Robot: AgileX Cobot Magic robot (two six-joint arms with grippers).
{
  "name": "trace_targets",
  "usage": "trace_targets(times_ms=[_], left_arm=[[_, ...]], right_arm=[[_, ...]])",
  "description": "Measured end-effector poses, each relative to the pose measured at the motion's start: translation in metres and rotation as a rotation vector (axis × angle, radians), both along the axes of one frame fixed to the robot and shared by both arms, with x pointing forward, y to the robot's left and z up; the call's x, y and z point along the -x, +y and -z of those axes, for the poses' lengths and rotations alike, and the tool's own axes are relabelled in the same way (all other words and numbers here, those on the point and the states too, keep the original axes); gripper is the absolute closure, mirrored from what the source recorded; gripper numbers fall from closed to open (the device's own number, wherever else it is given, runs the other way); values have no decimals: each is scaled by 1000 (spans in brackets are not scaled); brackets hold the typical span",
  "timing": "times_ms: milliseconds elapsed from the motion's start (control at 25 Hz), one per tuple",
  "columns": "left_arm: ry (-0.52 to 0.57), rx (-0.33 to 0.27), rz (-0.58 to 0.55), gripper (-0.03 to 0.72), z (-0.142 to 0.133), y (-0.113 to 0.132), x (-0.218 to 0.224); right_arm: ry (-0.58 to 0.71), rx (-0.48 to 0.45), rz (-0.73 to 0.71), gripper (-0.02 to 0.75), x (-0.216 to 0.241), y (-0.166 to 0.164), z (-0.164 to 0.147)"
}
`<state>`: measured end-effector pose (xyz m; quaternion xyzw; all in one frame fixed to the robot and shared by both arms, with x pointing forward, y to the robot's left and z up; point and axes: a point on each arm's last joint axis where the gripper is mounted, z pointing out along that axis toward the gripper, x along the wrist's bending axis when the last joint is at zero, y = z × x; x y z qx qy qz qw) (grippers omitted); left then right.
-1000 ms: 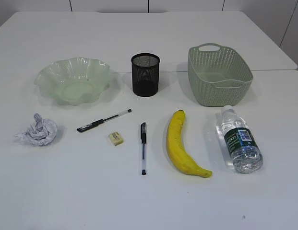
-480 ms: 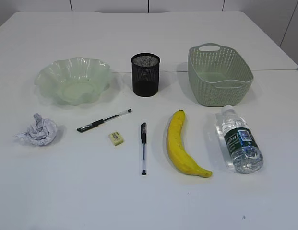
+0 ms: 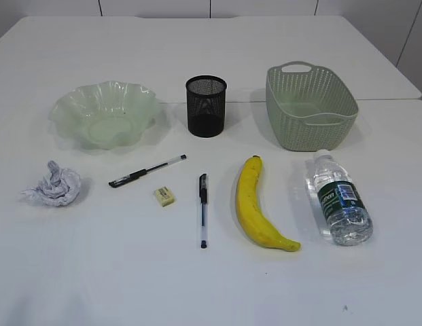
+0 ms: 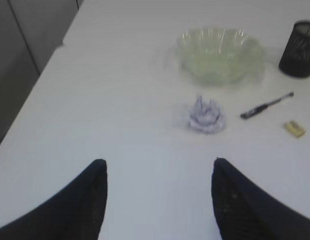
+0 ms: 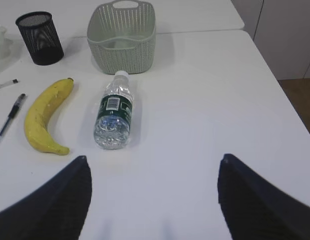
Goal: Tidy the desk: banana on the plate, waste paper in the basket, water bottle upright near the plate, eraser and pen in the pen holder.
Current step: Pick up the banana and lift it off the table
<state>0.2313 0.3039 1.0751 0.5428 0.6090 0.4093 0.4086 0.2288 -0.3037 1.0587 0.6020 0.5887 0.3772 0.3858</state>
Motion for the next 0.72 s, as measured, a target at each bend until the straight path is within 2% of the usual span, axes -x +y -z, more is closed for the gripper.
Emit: trace_targets(times_ms=[80, 160, 280, 480, 600, 720], left_arm=[[-45, 4, 5, 236, -7, -1, -1], [-35, 10, 10, 238, -9, -1, -7], [17, 41, 28, 239, -10, -3, -23], [99, 143, 74, 240, -18, -10, -50], [141, 165, 81, 241, -28, -11, -64], [198, 168, 80, 241, -40, -11, -79]], right_arm=[[-11, -12, -7, 151, -3, 1, -3], [-5, -27, -19, 151, -10, 3, -7], [12, -43, -28, 151, -25, 5, -17], [102, -44, -27, 151, -51, 6, -32], [124, -34, -31, 151, -65, 6, -40], [66, -32, -34, 151, -73, 7, -51]])
